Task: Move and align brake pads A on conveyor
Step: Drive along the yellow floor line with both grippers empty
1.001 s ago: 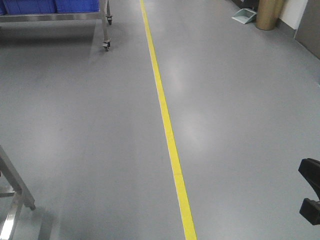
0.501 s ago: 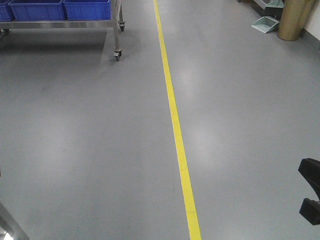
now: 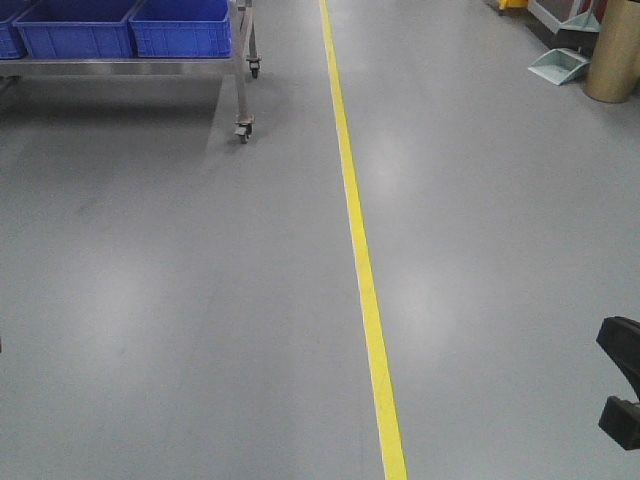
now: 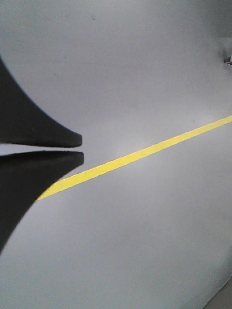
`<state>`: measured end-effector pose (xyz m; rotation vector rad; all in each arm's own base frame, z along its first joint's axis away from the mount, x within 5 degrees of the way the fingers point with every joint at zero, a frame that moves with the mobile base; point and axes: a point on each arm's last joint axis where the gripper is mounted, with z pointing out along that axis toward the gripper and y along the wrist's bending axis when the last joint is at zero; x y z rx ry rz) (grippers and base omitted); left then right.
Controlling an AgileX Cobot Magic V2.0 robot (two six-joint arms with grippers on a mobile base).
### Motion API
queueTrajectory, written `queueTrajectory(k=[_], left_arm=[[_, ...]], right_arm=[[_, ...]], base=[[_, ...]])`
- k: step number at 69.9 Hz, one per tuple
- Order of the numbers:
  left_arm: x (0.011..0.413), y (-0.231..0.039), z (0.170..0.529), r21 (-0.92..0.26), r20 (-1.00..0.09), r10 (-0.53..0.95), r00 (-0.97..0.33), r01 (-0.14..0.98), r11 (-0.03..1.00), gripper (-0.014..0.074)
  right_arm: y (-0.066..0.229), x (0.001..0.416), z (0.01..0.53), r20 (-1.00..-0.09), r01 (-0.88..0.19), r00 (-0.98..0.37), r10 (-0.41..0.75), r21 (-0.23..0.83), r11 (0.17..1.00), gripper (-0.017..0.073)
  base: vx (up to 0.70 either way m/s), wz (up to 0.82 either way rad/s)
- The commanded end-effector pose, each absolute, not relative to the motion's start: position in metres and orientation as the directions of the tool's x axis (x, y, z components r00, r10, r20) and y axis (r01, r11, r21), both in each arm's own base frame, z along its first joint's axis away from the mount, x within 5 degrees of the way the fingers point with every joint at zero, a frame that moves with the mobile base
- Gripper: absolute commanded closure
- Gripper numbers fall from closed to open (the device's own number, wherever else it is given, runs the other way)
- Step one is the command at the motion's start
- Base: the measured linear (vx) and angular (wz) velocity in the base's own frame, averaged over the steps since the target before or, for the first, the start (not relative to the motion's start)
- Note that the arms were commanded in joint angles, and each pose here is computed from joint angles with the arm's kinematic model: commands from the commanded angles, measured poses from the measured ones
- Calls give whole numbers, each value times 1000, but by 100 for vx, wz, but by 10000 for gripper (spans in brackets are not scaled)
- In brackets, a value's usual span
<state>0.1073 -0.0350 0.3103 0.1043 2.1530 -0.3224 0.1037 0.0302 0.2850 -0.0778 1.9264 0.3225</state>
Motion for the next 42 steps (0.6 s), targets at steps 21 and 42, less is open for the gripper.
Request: queueTrajectory(k=[21,42], left_arm=[[110,-37,323,-201,-863,-69,-500,215,956,600],[110,-37,323,-201,-863,-69,-500,215,956,600]], right_arm=[[30,107,300,-951,-222,-289,111,179,958,568],[30,107,300,-951,-222,-289,111,179,958,568]], base=[[38,4],[27,1]])
